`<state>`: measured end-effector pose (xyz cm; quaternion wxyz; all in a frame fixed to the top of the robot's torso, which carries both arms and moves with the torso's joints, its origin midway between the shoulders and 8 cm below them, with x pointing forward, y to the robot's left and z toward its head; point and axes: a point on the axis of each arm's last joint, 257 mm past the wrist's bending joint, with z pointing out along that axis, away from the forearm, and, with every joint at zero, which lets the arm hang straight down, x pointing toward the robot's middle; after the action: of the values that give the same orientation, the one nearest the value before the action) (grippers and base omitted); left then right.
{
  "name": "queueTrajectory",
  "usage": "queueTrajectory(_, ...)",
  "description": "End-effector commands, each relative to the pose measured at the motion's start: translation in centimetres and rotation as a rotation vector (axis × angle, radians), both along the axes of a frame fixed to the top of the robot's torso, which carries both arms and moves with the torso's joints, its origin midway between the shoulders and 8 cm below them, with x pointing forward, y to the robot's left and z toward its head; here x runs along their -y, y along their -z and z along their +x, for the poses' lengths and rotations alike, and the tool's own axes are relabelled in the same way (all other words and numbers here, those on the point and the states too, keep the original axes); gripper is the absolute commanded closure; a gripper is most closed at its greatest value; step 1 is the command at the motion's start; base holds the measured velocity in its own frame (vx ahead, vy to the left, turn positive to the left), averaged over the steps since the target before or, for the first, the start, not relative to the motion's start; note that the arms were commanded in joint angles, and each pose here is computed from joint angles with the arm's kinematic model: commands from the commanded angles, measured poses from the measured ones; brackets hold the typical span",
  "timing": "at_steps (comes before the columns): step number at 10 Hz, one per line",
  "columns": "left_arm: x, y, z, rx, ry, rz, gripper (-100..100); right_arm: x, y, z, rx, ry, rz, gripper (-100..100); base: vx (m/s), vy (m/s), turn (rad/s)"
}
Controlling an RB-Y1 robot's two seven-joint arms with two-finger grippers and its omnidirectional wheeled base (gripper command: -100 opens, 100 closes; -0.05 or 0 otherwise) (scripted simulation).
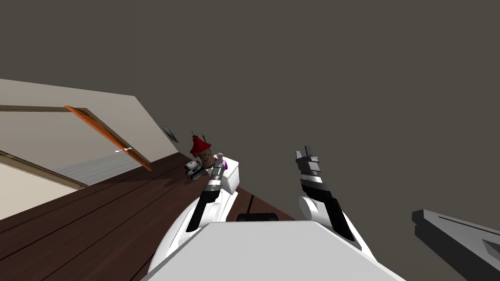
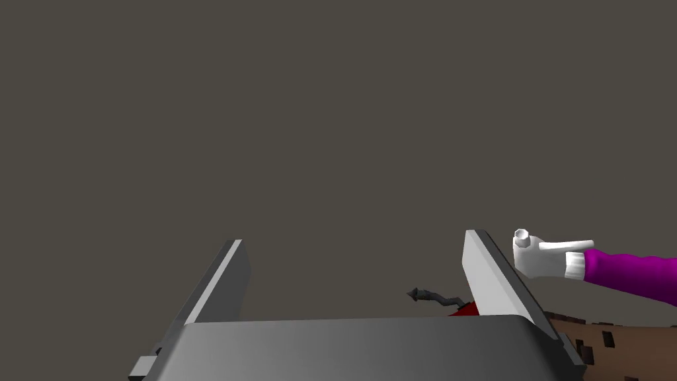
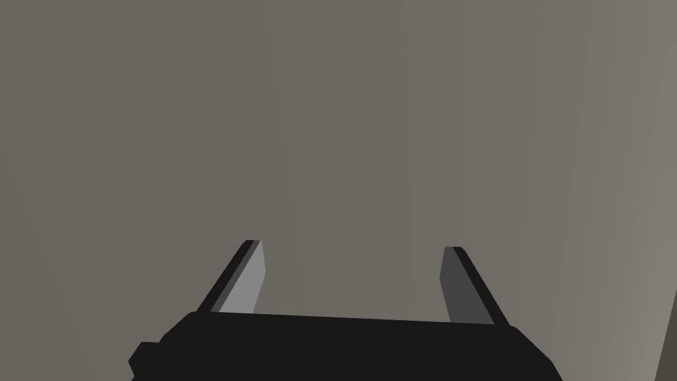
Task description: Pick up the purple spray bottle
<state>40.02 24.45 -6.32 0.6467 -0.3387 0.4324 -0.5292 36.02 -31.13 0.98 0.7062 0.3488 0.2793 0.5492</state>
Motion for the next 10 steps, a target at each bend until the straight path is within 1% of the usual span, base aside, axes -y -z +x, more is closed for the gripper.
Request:
queueTrajectory(1, 0.0, 0.7, 0.4, -0.029, 0.005, 0.000, -100, 0.0, 0.0, 0.0, 0.000, 0.000, 0.000, 0, 0.003, 0.009, -0.029)
queueTrajectory(2, 0.3, 1.7, 1.2, -0.068, 0.020, 0.000, -100, 0.0, 0.0, 0.0, 0.000, 0.000, 0.000, 0, 0.004, 0.012, -0.050)
queueTrajectory(3, 0.3, 1.9, 1.2, -0.076, 0.019, 0.000, -100, 0.0, 0.0, 0.0, 0.000, 0.000, 0.000, 0, 0.004, 0.011, -0.029)
queueTrajectory(4, 0.6, 2.9, 2.0, -0.117, 0.035, 0.000, -100, 0.0, 0.0, 0.0, 0.000, 0.000, 0.000, 0, 0.004, 0.010, -0.054)
queueTrajectory(5, 0.5, 3.2, 2.1, -0.128, 0.033, 0.000, -100, 0.0, 0.0, 0.0, 0.000, 0.000, 0.000, 0, 0.003, 0.011, -0.027)
queueTrajectory(6, 0.9, 4.2, 2.8, -0.170, 0.050, 0.001, -100, 0.0, 0.0, 0.0, 0.000, 0.000, 0.000, 0, 0.003, 0.011, -0.051)
queueTrajectory(7, 0.8, 4.6, 2.9, -0.185, 0.047, 0.001, -100, 0.0, 0.0, 0.0, 0.000, 0.000, 0.000, 0, 0.002, 0.011, -0.036)
queueTrajectory(8, 1.2, 5.4, 3.6, -0.215, 0.066, 0.004, -100, 0.0, 0.0, 0.0, 0.000, 0.000, 0.000, 0, 0.001, 0.013, -0.064)
queueTrajectory(9, 1.1, 6.0, 3.7, -0.241, 0.062, 0.004, -100, 0.0, 0.0, 0.0, 0.000, 0.000, 0.000, 0, 0.002, 0.013, -0.032)
queueTrajectory(10, 1.5, 6.7, 4.4, -0.268, 0.082, 0.007, -100, 0.0, 0.0, 0.0, 0.000, 0.000, 0.000, 0, 0.003, 0.012, -0.067)
